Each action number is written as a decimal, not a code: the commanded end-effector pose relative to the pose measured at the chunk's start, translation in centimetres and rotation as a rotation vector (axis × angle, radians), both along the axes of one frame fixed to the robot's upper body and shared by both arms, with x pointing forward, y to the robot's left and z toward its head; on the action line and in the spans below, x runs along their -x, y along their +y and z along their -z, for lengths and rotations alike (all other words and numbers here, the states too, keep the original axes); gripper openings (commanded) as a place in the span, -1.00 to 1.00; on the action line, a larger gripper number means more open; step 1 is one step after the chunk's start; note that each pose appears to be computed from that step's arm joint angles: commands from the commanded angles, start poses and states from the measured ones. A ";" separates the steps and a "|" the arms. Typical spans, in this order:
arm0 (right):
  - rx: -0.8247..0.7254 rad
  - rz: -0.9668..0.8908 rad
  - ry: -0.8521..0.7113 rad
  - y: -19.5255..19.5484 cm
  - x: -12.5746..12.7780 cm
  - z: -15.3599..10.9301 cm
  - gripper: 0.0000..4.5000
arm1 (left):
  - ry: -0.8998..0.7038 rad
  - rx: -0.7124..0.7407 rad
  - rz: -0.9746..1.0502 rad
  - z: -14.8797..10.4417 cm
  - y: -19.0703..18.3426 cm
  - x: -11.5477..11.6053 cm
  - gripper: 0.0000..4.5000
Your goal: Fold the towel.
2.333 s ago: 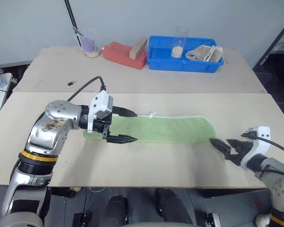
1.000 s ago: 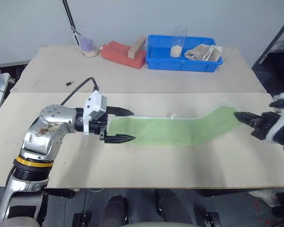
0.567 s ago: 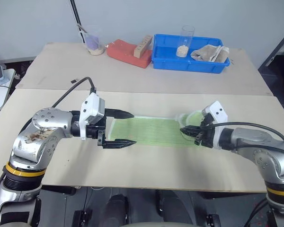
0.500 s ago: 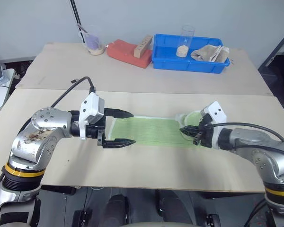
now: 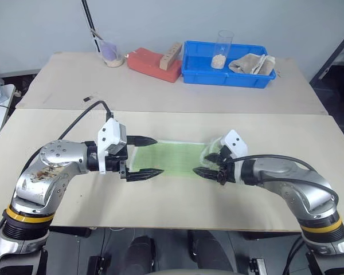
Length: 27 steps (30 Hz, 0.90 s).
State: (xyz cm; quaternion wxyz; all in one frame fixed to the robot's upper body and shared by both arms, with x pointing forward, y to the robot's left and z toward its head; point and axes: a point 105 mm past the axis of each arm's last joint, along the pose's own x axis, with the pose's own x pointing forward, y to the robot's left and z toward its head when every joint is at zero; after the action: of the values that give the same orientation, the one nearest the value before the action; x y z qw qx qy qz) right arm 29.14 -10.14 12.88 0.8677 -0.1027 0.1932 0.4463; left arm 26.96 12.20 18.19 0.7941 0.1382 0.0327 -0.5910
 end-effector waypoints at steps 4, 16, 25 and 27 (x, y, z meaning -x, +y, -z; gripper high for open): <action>0.035 -0.115 -0.241 0.6 -0.2 -3.9 0.98 | 0.007 0.138 -0.324 0.4 2.5 -1.2 1.00; 0.038 -0.290 -0.359 1.4 -0.8 -6.5 0.98 | 0.404 0.490 -0.885 5.6 4.1 2.1 1.00; 0.053 -0.483 -0.359 1.4 1.0 -7.4 0.98 | 0.639 0.563 -1.099 8.7 3.0 0.8 1.00; 0.061 -0.507 -0.362 1.3 1.2 -7.5 0.98 | 0.659 0.544 -1.085 8.9 2.2 0.5 1.00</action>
State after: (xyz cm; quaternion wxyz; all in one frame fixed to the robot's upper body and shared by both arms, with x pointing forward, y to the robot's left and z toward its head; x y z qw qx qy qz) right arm 28.43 -9.08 18.65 0.7565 -0.2342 0.0537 0.6082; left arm 26.53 15.13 9.27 0.9361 -0.2862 0.1793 -0.0987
